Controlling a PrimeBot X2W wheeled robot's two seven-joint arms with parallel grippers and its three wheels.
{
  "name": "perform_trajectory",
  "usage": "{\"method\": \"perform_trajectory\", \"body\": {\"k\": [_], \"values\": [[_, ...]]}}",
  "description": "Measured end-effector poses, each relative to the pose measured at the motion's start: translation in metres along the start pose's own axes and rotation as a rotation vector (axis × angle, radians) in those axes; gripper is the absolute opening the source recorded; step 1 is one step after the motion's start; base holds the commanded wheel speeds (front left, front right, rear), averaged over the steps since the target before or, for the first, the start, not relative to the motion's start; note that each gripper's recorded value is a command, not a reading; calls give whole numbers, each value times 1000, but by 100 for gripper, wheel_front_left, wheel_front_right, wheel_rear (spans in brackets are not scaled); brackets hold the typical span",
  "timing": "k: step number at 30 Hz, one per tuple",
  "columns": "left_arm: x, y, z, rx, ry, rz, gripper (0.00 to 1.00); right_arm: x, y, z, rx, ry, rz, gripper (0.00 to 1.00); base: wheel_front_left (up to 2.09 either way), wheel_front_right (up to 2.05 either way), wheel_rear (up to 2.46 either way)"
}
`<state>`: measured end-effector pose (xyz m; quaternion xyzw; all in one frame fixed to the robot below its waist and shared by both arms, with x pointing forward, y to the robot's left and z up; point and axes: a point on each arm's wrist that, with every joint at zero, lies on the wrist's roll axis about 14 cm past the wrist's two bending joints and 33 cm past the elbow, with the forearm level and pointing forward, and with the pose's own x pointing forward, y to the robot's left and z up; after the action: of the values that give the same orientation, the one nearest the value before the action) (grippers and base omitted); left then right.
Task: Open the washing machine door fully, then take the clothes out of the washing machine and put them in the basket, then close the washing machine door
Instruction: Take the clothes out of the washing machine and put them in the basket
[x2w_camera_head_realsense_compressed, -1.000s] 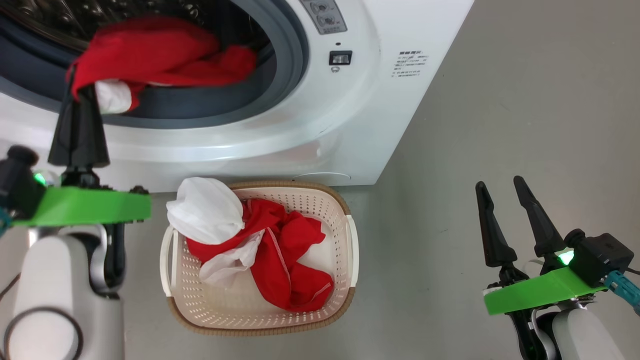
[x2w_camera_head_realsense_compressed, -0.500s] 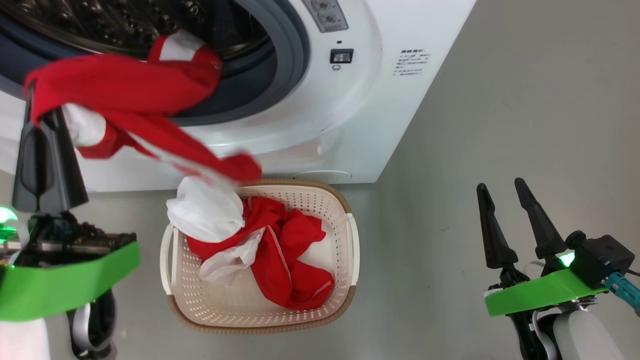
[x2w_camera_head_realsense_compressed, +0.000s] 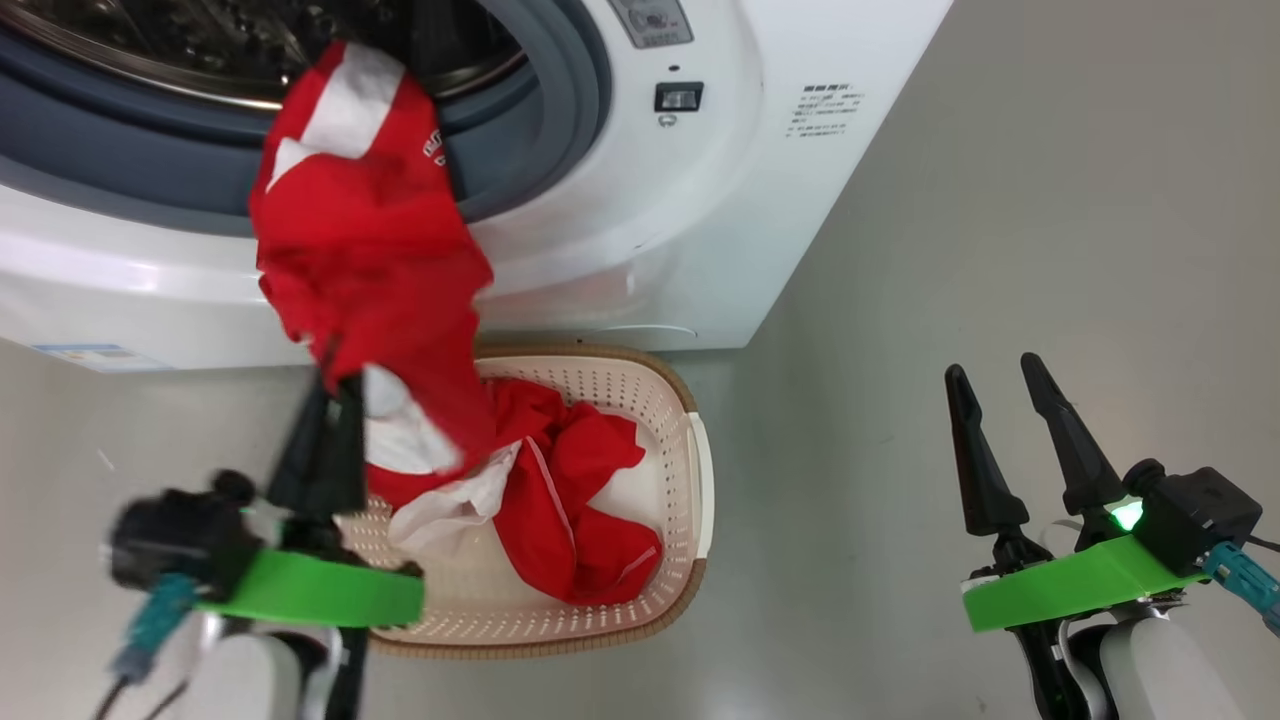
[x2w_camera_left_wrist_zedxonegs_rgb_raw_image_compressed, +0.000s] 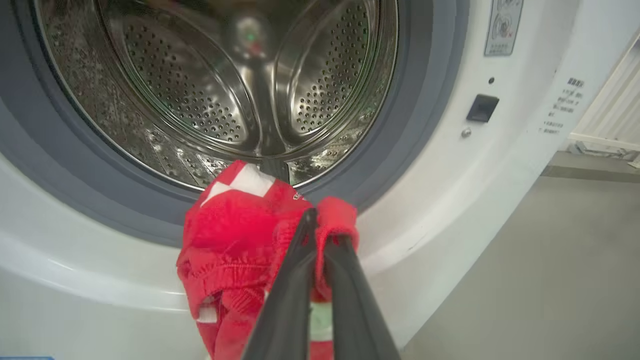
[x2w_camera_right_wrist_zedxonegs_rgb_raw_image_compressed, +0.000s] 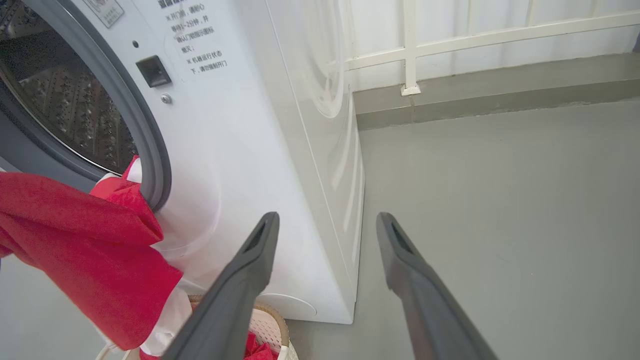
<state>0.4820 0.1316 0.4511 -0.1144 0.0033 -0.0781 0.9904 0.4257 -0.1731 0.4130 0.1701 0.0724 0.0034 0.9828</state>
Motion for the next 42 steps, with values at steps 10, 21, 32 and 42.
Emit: {"method": "perform_trajectory", "body": {"k": [10, 21, 32, 42], "values": [[-7, 0, -109, 13, 329, -32, 4, 12, -8, -11, 4, 20, -17, 100, 0, 0, 0], [3, 18, -177, 45, 539, -33, 5, 25, -19, -29, 4, 56, -38, 100, 0, 0, 0], [15, 22, -200, 41, 610, -34, 97, 32, -23, -38, 2, 74, -43, 100, 0, 0, 0], [19, 21, -184, 30, 574, -28, 100, 34, -15, -29, 5, 50, -23, 100, 0, 0, 0]]}}
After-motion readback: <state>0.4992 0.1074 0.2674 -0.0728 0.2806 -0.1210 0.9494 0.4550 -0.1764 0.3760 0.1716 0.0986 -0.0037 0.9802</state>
